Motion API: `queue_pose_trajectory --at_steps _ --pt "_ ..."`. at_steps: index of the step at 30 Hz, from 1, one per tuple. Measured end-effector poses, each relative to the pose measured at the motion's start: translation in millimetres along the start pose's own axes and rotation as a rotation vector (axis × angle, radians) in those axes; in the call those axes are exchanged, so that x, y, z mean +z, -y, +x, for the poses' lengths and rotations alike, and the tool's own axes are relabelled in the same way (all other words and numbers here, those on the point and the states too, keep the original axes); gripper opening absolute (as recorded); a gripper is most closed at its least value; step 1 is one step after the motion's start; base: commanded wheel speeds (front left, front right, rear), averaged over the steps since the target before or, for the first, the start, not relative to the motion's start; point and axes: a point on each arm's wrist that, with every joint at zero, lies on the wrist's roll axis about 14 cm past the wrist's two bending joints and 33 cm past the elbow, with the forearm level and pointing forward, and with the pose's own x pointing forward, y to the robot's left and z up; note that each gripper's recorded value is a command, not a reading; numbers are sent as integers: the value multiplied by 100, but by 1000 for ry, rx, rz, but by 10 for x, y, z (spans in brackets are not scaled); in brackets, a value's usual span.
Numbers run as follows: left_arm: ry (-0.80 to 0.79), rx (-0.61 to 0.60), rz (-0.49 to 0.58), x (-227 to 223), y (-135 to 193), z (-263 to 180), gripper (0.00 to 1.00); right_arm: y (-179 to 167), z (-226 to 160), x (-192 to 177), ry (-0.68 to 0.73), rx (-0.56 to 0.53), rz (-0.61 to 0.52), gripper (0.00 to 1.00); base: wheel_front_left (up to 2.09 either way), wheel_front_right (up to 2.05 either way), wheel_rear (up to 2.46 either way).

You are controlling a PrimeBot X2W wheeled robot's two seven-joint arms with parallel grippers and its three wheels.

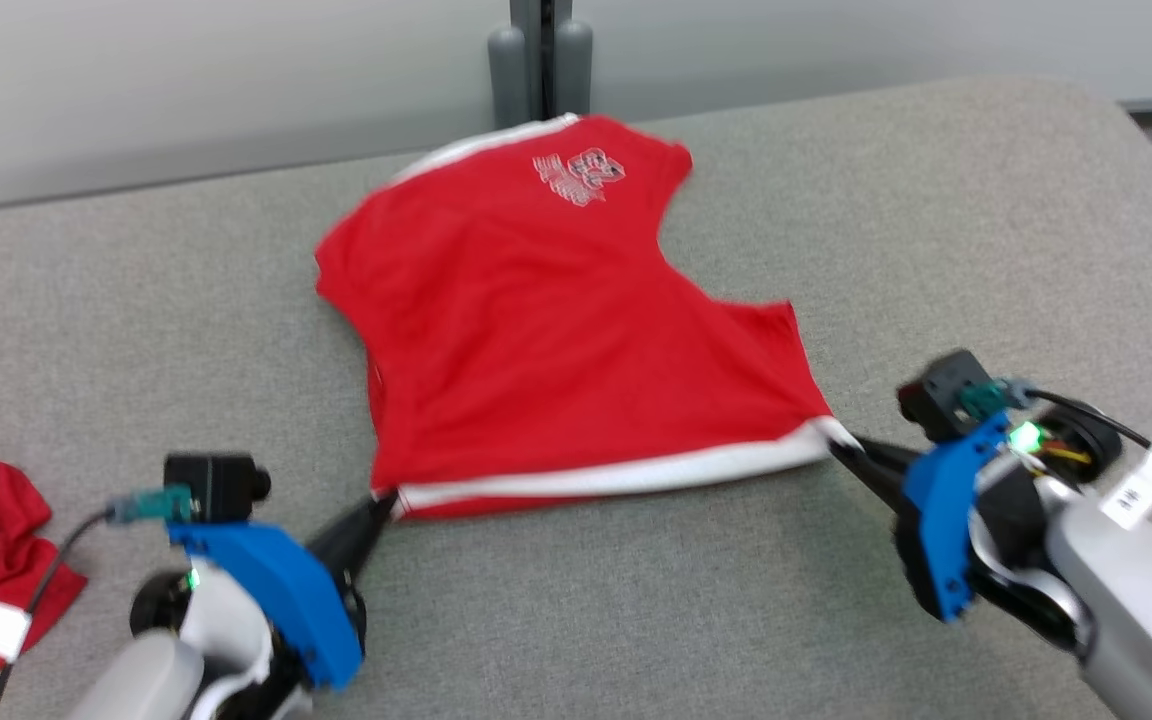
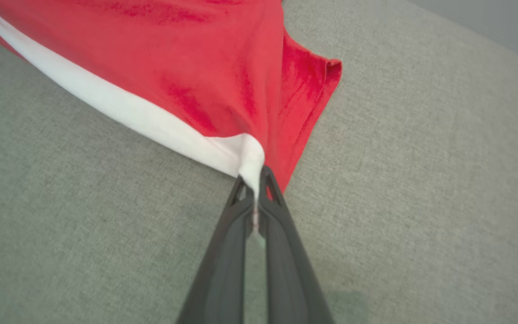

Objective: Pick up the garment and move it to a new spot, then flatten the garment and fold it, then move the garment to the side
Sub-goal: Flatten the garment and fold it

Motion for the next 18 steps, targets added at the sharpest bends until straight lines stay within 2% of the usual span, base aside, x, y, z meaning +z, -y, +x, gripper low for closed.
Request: queue_pose_trajectory --at_steps 4,11,18 --pt "-25 -35 -55 -182 280 -355 0 77 -370 -172 -54 -15 9 0 0 0 0" --pt "-42 -37 -153 -374 639 -871 0 -165 -827 -520 -170 2 89 0 0 0 0" --pt "-55 -41 -217 -468 848 -1119 0 -255 -1208 -552 -237 -58 94 0 0 0 0"
